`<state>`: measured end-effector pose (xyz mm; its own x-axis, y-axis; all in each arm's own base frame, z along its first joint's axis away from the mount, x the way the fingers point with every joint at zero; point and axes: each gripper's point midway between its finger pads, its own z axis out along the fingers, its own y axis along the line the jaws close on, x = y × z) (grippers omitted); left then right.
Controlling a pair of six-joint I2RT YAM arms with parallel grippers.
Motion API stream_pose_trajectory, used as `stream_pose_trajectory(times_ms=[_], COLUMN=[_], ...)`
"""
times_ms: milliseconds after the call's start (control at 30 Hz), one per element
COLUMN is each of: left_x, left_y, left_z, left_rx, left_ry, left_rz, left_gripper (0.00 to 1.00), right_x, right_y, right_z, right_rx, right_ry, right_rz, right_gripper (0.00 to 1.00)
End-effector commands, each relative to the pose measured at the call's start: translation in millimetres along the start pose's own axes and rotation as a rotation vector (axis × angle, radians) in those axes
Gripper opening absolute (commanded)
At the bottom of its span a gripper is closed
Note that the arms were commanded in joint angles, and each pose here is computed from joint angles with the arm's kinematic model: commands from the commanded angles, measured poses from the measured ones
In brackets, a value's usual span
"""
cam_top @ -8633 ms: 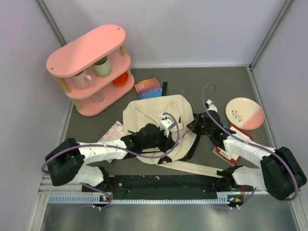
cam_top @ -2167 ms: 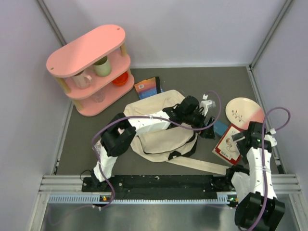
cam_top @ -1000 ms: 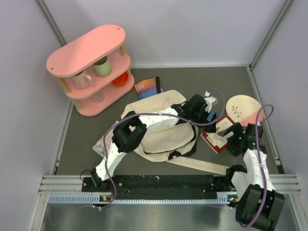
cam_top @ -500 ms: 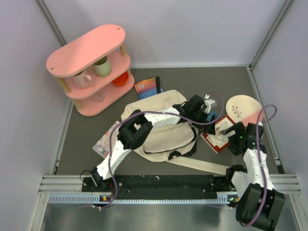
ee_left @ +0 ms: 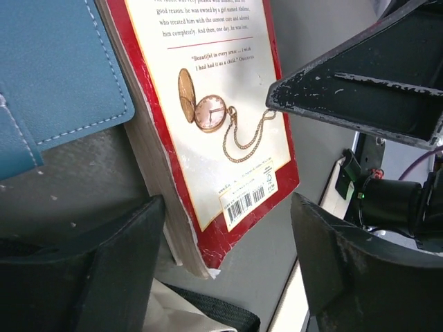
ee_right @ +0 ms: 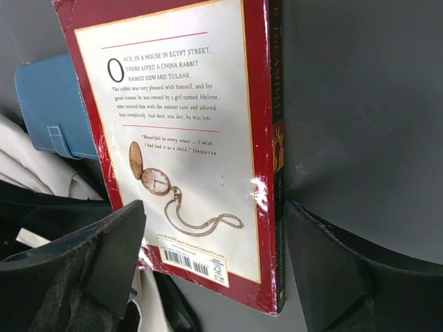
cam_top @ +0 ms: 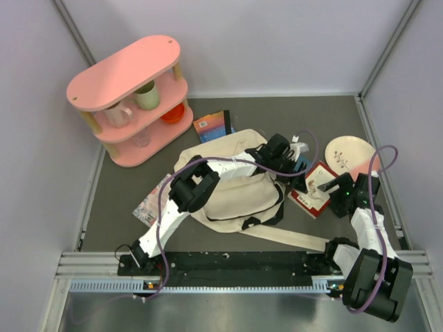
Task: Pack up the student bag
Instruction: Pick up the book from the center of the board.
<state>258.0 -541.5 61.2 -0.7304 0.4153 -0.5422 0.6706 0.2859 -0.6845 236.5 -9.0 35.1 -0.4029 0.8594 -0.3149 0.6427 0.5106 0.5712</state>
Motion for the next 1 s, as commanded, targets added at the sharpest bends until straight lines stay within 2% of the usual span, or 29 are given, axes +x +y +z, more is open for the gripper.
stream_pose_trajectory(times_ms=[0,133,267,400,500,533,567,667,767,900,967], left_x=[9,-1,-6,-2,-3,0,-1,-5,-13,-40,-53], left_y=[-48,-62,-67,-56,-42,-38,-32,-31,-44,-83,-99], left_z=[9,7,5,8,9,9,8,4,-4,-30,-42], left_rx=[0.197,0.267,0.273,0.221,0.153,0.127,0.100,0.085,0.116,0.174,0.179], left_ry=[0.036,0.012,0.002,0.007,-0.007,0.003,-0.004,-0.010,-0.019,-0.069,-0.103], left_rz=[0.008,0.007,0.007,-0.020,-0.041,-0.056,-0.060,-0.058,-0.031,0.041,0.075], left_gripper=[0.70,0.59,0.57,0.55,0.43,0.36,0.24,0.00,0.00,0.00,0.00], right_x=[24,26,28,29,28,28,27,25,19,-6,-13], right_y=[-11,-12,-13,-14,-13,-14,-13,-12,-9,6,12], right_z=[2,0,-1,-2,-2,-2,-3,-4,-11,-35,-50], right_rx=[0.000,-0.015,-0.022,-0.017,-0.016,-0.014,-0.014,-0.011,0.002,0.013,0.007], right_ry=[0.082,0.068,0.063,0.066,0.063,0.063,0.058,0.052,0.033,-0.054,-0.092], right_rz=[0.008,0.007,0.012,0.014,0.012,0.011,0.008,0.006,-0.008,-0.046,-0.060], right_gripper=[0.79,0.77,0.77,0.77,0.77,0.77,0.77,0.77,0.82,0.93,0.95])
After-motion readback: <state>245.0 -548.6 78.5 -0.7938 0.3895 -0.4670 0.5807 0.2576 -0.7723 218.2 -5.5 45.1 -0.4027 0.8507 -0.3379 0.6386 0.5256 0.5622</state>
